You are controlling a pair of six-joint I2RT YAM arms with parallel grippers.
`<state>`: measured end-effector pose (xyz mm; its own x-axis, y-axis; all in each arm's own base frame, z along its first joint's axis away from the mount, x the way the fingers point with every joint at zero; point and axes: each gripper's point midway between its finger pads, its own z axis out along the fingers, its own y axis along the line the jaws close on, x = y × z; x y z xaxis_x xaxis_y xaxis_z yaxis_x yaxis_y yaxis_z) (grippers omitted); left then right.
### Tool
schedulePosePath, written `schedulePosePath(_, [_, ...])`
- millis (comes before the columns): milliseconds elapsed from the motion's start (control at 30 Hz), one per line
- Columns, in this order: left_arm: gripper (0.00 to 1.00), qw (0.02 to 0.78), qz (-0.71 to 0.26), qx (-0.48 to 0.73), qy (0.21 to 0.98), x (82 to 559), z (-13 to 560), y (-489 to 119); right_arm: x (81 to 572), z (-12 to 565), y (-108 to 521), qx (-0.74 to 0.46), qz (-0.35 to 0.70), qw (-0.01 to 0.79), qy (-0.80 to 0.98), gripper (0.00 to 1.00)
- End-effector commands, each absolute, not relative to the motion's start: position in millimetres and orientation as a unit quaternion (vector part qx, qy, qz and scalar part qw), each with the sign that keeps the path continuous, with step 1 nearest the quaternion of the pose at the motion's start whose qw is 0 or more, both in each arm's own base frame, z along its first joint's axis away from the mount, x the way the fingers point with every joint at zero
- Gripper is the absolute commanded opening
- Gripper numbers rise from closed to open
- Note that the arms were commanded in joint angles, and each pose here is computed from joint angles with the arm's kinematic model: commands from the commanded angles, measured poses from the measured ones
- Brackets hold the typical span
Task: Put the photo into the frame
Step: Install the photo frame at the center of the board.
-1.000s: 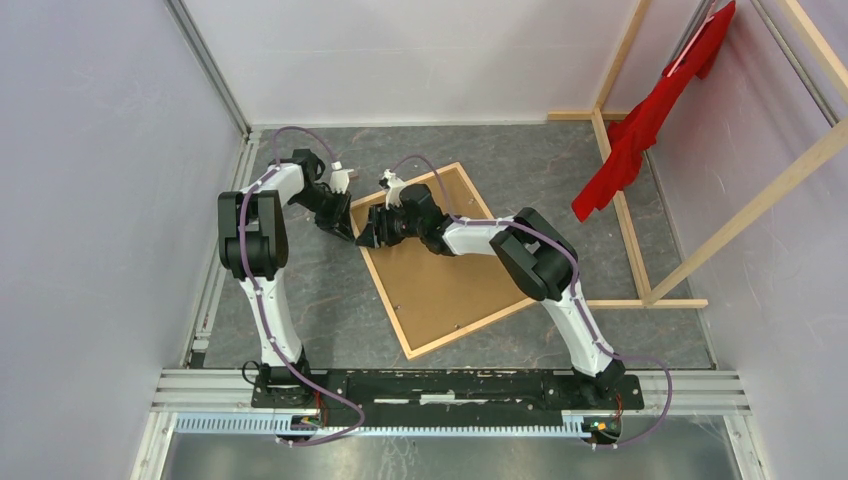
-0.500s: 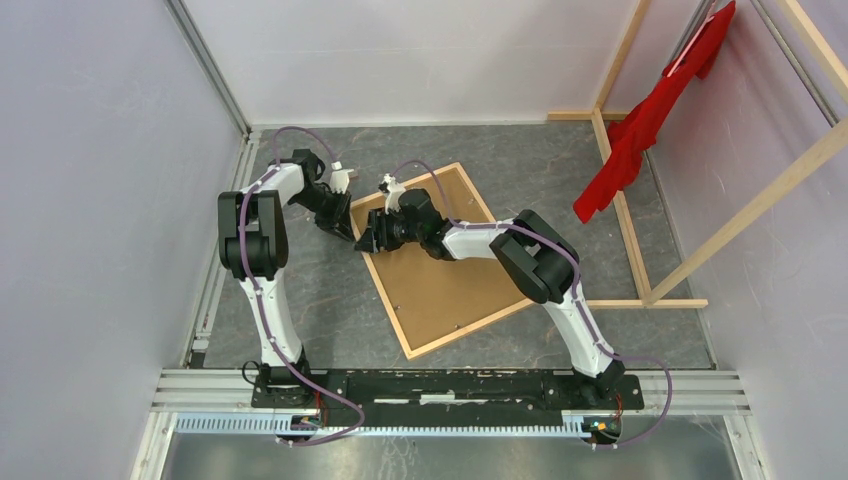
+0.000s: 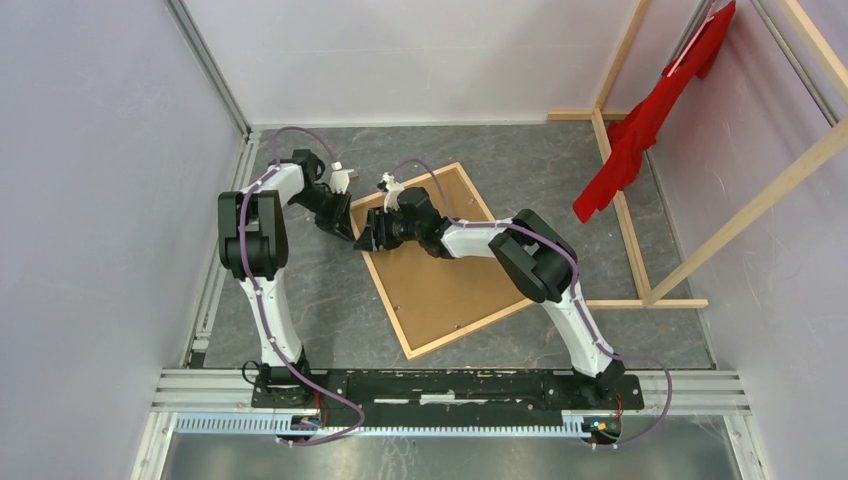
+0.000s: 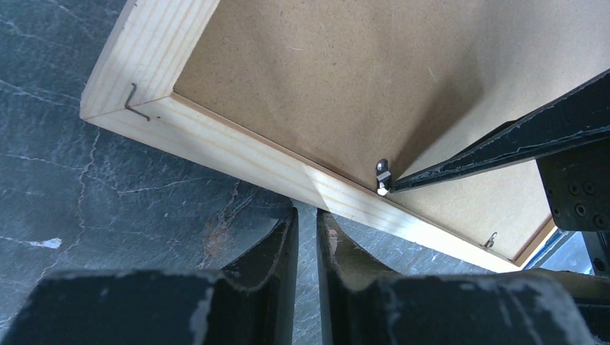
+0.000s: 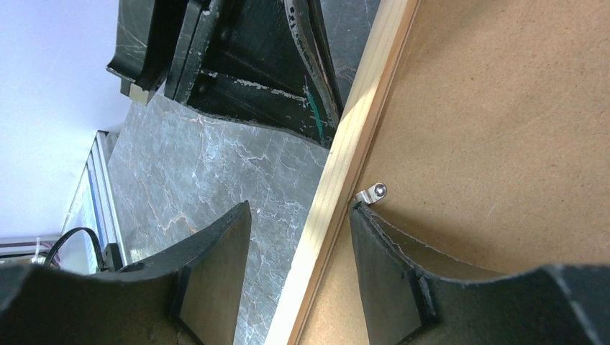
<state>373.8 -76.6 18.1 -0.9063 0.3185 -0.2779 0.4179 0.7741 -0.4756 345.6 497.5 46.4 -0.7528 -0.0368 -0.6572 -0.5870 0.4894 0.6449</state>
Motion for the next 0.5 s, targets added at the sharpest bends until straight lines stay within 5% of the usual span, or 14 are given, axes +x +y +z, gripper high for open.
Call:
schedulePosePath(0, [0.22,0.101,-0.277,0.211,0.932,374.1,20.2,-79.2,353.9,29.8,496.3,-0.185,0.452,0.294,0.821,0.59])
schedulePosePath(467, [0.22,0.099,-0.282,0.212,0.930,372.5,18.1,-80.5,358.6,27.1,503.2,-0.177,0.461,0.291,0.820,0.59])
